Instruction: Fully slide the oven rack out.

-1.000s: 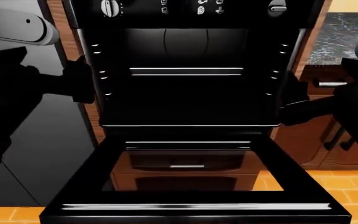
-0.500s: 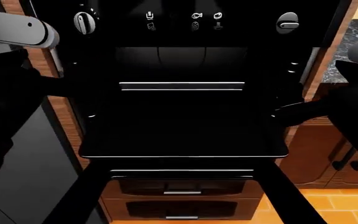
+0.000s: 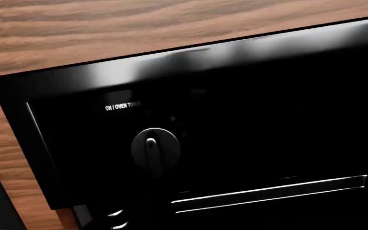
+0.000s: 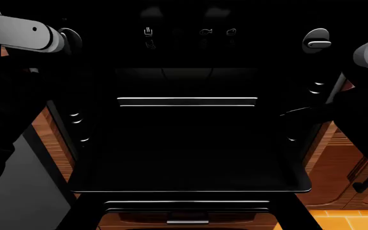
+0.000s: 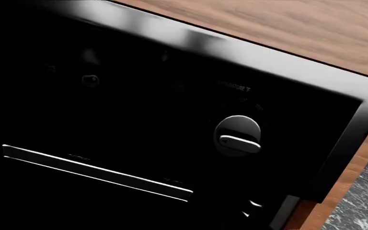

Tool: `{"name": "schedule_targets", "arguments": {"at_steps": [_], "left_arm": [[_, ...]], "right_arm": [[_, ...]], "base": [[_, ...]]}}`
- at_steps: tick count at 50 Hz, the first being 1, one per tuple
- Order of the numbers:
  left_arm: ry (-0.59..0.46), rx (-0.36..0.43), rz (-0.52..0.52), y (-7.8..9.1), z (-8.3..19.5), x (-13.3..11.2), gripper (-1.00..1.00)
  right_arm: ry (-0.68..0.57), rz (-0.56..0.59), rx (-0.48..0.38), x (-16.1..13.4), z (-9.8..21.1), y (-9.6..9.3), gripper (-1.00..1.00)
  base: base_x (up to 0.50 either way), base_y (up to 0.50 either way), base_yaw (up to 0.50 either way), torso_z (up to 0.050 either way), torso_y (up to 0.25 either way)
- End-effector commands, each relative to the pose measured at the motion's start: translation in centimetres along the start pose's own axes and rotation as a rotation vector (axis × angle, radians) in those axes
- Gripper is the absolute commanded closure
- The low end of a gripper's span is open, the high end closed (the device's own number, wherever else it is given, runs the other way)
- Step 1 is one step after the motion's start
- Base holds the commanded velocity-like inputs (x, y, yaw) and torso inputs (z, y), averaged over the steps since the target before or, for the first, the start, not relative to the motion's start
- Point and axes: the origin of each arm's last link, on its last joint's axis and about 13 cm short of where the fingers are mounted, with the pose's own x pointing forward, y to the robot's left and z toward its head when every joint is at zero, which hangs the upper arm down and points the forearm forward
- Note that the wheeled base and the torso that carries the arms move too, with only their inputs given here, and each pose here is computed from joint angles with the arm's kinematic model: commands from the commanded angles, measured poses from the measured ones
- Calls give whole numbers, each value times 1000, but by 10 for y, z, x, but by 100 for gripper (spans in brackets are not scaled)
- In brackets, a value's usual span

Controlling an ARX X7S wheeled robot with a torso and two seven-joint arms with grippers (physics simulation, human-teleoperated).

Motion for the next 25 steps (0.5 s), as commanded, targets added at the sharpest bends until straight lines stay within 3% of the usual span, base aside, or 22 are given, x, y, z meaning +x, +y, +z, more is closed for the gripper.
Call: {"name": "schedule_targets", "arguments": {"at_steps": [1, 6, 25], "left_arm": [[2, 0, -6, -1, 0, 1, -100], [4, -3, -8, -1, 0, 1, -100], [131, -12, -47, -1, -1, -6, -100]], "right_arm": [[9, 3, 8, -1, 0, 0, -100], [13, 4, 13, -1, 0, 1, -100], [93, 85, 100, -15, 11, 8, -100]], "base": [[246, 0, 0, 0, 0], [213, 0, 0, 0, 2], [0, 0, 0, 0, 0]]}}
